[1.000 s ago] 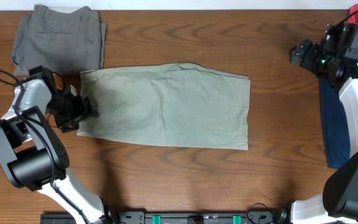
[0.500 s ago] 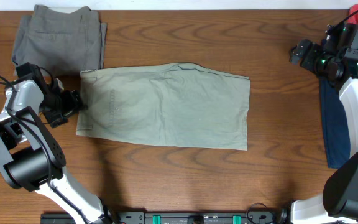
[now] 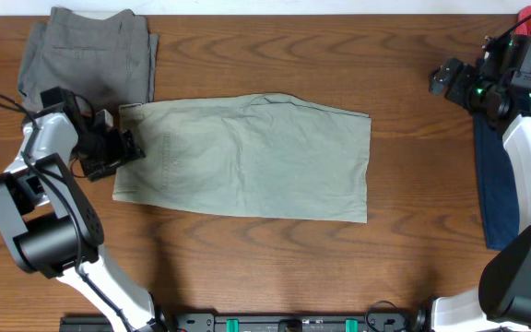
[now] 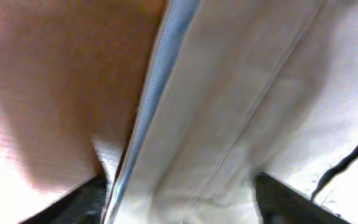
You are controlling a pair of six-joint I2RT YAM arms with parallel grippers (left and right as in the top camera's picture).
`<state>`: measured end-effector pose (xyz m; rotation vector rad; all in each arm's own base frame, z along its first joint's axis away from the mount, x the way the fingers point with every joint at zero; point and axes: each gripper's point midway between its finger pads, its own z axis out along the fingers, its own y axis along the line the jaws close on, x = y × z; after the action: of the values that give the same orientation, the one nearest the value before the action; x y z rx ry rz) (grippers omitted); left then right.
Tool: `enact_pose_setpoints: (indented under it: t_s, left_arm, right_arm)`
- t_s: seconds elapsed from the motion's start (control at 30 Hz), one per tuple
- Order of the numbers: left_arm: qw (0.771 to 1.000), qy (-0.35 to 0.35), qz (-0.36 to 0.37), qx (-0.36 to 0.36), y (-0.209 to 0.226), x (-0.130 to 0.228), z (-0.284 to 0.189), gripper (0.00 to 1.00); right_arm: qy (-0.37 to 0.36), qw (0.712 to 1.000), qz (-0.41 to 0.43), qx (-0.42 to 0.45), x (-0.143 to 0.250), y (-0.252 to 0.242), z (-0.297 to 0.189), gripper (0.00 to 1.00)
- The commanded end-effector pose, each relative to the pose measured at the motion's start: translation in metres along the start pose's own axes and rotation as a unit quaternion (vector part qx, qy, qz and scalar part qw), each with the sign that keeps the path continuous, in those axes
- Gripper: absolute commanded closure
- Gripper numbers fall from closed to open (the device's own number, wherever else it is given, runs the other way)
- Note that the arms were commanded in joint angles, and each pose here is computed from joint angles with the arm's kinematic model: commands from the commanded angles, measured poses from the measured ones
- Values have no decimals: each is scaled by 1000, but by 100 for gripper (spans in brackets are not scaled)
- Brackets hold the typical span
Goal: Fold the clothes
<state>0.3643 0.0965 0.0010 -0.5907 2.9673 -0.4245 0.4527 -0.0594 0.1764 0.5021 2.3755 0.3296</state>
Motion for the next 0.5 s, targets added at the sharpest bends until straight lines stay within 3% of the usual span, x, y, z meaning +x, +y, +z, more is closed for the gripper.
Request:
enact_pose_setpoints:
  t_s: [0.0,0.07,0.2,0.33,0.47]
  left_arm:
    - [994,105,-17,14,8,47,63,45]
    - [994,110,-21,13,9,49,66,66]
    - [993,112,-28,12,8,50,63,94]
    - [993,115,-30,4,8,49,55,94]
    - [986,122,-67,-86,32,44,36,94]
  right_arm:
    - [0,1000,1,-4,-1,4,0,1]
    - [0,1000,1,-4,-1,4,0,1]
    - [0,1000,1,-4,-1,4,0,1]
    - [0,1000,1,-4,-1,4,0,1]
    - [0,1000,1,-4,-1,4,0,1]
